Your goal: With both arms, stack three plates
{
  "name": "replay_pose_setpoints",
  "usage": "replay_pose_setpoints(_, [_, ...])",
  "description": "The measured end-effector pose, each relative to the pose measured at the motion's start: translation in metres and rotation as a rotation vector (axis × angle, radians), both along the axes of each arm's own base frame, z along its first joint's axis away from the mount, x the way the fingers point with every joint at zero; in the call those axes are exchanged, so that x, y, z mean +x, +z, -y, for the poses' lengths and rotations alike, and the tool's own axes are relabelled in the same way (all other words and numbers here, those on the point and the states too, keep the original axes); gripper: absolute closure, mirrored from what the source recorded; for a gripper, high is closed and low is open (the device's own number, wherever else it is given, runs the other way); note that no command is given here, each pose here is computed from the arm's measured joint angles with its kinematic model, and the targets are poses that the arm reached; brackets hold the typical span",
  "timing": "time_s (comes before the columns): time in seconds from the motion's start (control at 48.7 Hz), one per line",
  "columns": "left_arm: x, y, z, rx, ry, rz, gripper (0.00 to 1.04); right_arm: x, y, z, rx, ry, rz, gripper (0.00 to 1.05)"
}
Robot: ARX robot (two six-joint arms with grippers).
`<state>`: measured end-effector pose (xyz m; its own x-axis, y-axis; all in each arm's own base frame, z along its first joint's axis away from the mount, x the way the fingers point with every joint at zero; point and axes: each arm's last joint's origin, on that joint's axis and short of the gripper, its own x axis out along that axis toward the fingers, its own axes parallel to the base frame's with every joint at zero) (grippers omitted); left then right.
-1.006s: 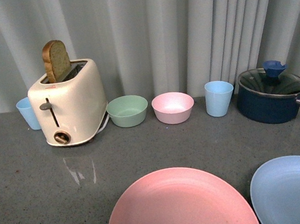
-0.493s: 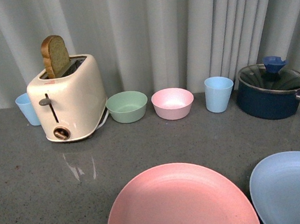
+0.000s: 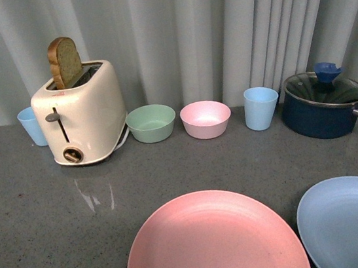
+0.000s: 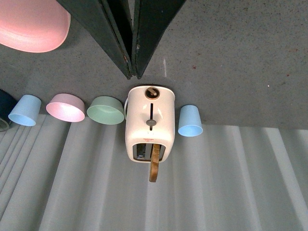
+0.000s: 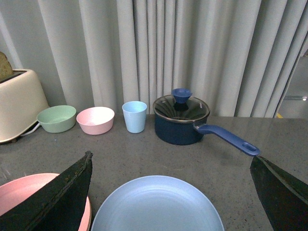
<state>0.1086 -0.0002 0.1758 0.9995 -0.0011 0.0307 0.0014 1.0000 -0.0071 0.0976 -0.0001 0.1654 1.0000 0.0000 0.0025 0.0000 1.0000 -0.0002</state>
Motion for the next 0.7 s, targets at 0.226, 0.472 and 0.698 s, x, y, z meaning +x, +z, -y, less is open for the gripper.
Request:
replay_pose_setpoints(0.226, [-0.012,-0.003,0.0,0.0,-0.001,-0.004,1.01,0.0,0.0,0.0,0.0,0.0,0.0,0.07])
replay_pose_setpoints(0.472, [-0.012,-0.003,0.0,0.0,-0.001,-0.006,0.85,0.0,0.0,0.0,0.0,0.0,0.0,0.07])
replay_pose_setpoints(0.698, [-0.012,-0.003,0.0,0.0,-0.001,-0.006,0.46,0.0,0.0,0.0,0.0,0.0,0.0,0.07])
